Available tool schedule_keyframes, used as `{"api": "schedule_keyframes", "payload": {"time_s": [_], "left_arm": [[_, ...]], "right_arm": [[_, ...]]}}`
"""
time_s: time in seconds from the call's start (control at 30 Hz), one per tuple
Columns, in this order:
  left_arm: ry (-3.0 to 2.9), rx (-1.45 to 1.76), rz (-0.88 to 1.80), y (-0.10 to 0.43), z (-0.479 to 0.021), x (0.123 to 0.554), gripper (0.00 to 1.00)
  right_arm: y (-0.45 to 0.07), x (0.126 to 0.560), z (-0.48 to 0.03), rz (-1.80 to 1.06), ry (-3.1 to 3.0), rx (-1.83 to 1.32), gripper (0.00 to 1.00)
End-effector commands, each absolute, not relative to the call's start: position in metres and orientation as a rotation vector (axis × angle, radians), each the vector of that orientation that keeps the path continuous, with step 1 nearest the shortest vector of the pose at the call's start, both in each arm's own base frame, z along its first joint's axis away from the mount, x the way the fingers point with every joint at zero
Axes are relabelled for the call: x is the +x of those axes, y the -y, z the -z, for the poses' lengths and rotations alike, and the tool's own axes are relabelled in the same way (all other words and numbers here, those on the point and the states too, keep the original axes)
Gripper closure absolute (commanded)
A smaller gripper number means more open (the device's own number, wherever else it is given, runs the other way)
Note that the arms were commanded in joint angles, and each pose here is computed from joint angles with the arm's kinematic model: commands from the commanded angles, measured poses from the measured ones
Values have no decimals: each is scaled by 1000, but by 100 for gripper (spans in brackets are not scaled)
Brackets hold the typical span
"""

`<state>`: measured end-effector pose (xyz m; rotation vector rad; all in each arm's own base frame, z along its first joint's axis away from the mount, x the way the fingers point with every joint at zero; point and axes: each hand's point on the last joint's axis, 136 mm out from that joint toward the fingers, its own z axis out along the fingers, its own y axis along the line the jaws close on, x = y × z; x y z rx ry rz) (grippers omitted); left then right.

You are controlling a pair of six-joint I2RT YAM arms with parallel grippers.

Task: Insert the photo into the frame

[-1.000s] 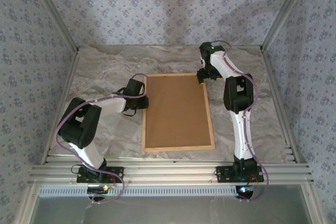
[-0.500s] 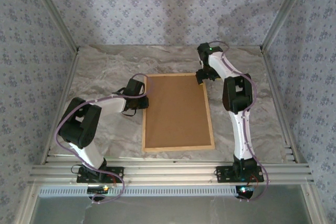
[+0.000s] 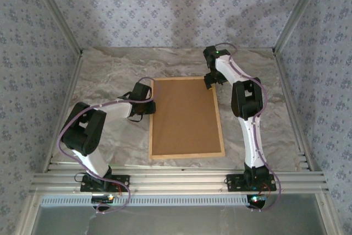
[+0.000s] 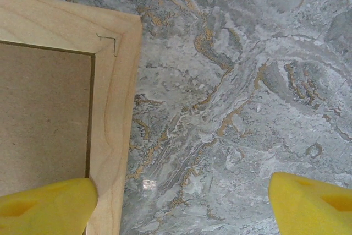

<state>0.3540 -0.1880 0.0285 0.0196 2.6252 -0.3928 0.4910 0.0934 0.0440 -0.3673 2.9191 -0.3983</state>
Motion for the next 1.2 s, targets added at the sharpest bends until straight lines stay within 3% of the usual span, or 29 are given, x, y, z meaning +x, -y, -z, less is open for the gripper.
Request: {"api": "schedule_keyframes", "payload": {"time_s": [0.0,0.43,0.83,1.17], "left_arm": [[-2816,72,319,176,15,317,79],[-2817,72,316,175,15,317,79],[-2819,70,313,173,16,317,79],[-2816,71,315,174,15,318,79]], "right_arm": [[-122,455,11,303,-3086,-488,14],[-130,453,15,233,-3113,-441,19],[-112,479,-67,213,-2931,-318,19],[-86,484,-62,275,-2940,-273,25]]}}
